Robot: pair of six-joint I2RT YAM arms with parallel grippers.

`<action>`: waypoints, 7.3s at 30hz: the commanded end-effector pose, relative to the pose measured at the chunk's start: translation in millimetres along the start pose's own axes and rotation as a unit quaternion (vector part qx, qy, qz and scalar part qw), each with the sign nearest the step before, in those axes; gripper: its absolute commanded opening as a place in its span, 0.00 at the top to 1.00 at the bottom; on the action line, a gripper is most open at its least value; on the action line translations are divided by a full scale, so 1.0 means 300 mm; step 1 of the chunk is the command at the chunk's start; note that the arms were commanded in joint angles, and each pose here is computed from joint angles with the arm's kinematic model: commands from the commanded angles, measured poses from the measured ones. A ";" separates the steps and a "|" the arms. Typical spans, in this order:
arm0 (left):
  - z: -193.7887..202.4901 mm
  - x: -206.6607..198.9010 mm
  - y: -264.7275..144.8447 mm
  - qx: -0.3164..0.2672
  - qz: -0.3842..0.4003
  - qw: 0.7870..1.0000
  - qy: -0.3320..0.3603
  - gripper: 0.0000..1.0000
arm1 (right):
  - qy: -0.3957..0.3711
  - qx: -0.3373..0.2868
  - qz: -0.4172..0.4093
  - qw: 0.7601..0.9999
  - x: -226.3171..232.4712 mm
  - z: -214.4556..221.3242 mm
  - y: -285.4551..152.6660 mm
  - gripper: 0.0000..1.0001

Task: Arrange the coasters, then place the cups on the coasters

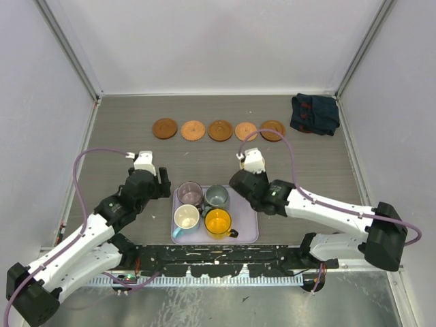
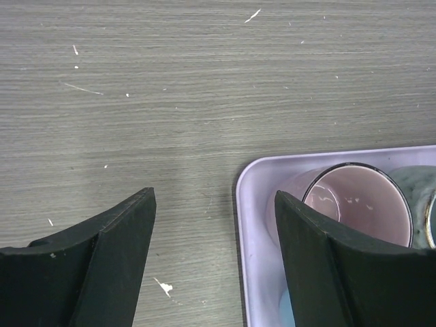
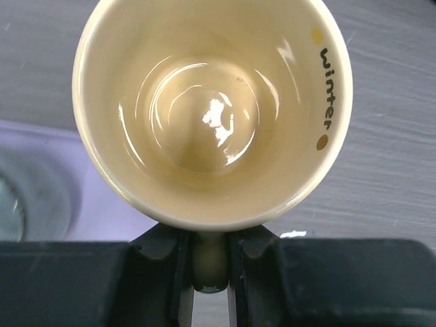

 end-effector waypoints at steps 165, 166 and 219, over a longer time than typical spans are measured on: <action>-0.246 -0.037 0.266 -0.037 -0.001 0.998 -0.056 0.21 | 0.148 -0.073 0.028 0.986 -0.577 -0.276 0.839 0.67; -0.245 -0.037 0.267 -0.036 -0.002 0.998 -0.056 0.21 | 0.148 -0.072 0.029 0.986 -0.578 -0.276 0.838 0.65; -0.038 -0.189 0.138 0.070 0.115 0.991 0.004 0.18 | 0.105 -0.053 -0.284 0.952 0.082 -0.161 0.012 0.47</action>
Point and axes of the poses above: each gripper's point midway between its finger pads, its own y axis out along the fingers, its own x axis along the line the jaws close on, z = x × y, the point moved 3 cm from there along -y, back along the fingers, and after that the axes turned 15 degrees about -y, right-handed, at the moved point
